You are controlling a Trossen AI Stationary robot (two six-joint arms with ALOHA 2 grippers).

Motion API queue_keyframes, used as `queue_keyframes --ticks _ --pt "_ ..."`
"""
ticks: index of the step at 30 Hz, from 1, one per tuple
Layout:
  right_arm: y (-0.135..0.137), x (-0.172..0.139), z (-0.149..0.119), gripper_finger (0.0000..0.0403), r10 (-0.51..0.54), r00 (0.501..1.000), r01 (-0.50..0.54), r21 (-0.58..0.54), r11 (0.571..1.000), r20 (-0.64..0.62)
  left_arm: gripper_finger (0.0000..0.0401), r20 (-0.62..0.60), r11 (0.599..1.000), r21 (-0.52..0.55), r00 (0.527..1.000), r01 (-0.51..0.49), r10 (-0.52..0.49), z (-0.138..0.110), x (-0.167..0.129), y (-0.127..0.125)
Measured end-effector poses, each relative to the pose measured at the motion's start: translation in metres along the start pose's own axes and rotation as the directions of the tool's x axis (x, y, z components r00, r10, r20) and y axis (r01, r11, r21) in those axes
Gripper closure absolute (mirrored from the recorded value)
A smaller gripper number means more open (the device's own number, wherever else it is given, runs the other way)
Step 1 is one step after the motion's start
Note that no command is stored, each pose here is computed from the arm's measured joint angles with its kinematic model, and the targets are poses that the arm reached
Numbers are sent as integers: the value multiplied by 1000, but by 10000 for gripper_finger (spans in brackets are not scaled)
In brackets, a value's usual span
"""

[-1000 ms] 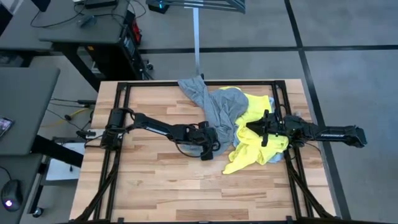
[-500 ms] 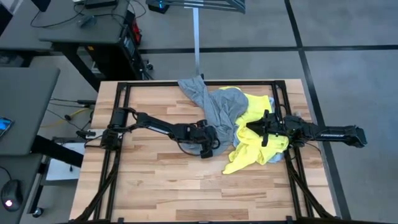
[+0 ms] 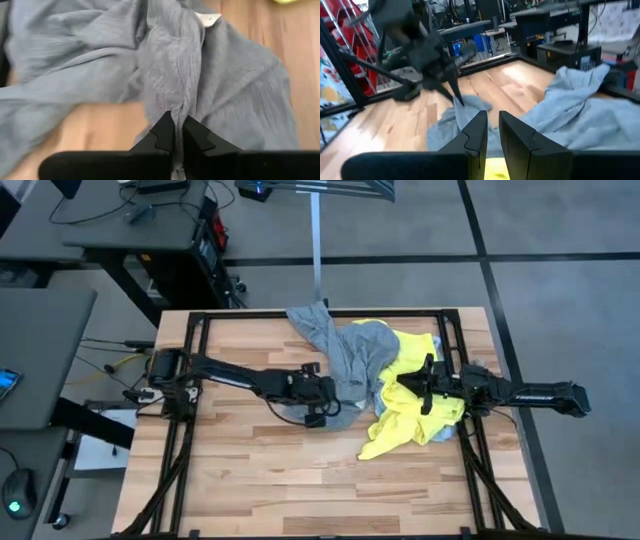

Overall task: Hang clothes
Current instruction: Hang the gray shirt on the black hanger

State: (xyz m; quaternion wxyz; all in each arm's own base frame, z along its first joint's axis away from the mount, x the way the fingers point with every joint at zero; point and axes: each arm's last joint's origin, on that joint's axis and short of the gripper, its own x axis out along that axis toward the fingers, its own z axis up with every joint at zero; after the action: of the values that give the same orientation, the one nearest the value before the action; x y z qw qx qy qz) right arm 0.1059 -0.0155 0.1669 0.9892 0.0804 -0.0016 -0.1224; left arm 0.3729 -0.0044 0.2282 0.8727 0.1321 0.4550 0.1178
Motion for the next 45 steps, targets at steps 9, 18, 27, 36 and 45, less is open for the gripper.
queue_keyframes --ticks 9,18,27,36,45 --pt "-10 10 12 362 -105 993 108 -44 993 62 401 78 973 -229 997 20 -2 -41 -45 93" --pt "-15 57 85 362 -220 976 219 -69 973 0 401 397 789 -474 895 390 -203 -59 -57 143" --pt "-32 130 202 362 -357 920 321 -210 924 -163 401 652 738 -402 735 542 -185 -47 -117 165" --pt "-55 143 294 362 -449 893 434 -307 847 24 401 675 782 -413 733 467 -81 -61 -139 184" --pt "-122 152 332 342 -591 805 534 -493 687 48 401 617 735 -552 785 393 43 -72 -137 199"
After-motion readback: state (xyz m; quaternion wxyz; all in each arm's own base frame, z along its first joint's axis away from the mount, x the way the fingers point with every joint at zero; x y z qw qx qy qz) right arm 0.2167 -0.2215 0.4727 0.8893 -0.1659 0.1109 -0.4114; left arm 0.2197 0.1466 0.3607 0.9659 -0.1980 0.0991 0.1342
